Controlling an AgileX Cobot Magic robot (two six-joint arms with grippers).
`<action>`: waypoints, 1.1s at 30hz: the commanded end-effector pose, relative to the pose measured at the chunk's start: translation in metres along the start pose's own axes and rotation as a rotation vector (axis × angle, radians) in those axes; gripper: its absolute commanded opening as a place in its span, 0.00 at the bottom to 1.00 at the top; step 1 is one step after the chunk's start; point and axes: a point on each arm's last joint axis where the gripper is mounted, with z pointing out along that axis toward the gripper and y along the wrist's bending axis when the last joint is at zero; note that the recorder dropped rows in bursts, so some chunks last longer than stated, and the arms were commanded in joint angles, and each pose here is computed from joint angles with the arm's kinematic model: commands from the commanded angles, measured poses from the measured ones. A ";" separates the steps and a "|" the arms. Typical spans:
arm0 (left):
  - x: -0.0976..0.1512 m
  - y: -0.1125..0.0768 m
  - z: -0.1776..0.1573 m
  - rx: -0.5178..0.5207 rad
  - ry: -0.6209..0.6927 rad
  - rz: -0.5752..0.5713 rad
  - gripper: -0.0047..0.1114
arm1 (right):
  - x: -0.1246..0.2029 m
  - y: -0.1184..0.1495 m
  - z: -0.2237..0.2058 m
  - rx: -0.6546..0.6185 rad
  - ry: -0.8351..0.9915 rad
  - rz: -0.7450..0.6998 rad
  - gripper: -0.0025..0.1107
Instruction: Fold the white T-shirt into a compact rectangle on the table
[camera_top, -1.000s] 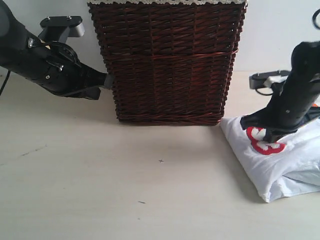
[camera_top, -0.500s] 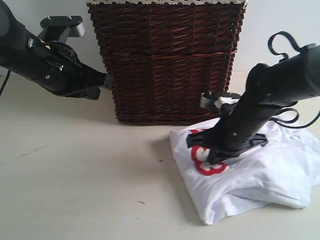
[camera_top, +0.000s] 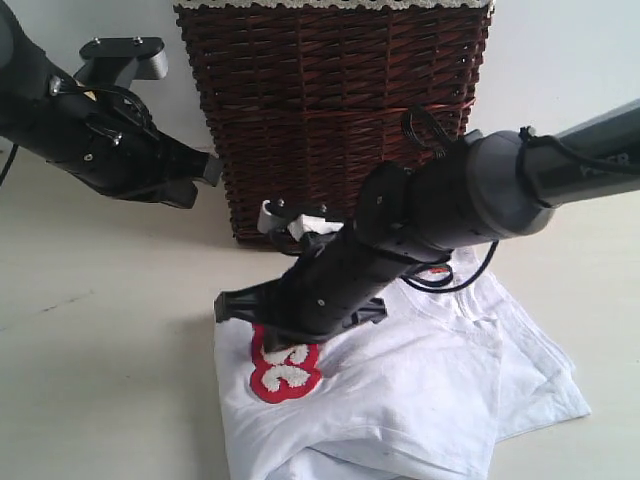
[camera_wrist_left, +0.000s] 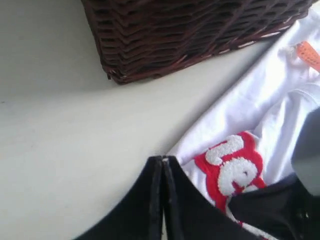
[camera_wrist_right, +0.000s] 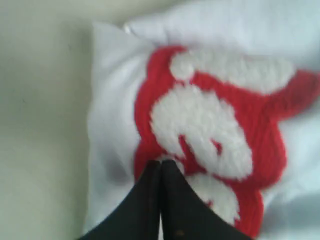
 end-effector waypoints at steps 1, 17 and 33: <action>0.006 -0.001 -0.020 -0.012 -0.008 0.034 0.04 | -0.020 0.014 -0.019 -0.015 -0.087 -0.089 0.02; 0.069 -0.088 0.033 0.255 0.175 0.212 0.04 | -0.023 -0.018 -0.250 0.410 -0.401 -0.155 0.02; 0.103 -0.023 0.114 0.043 0.454 0.078 0.04 | -0.004 -0.012 -0.288 0.425 -0.449 -0.179 0.02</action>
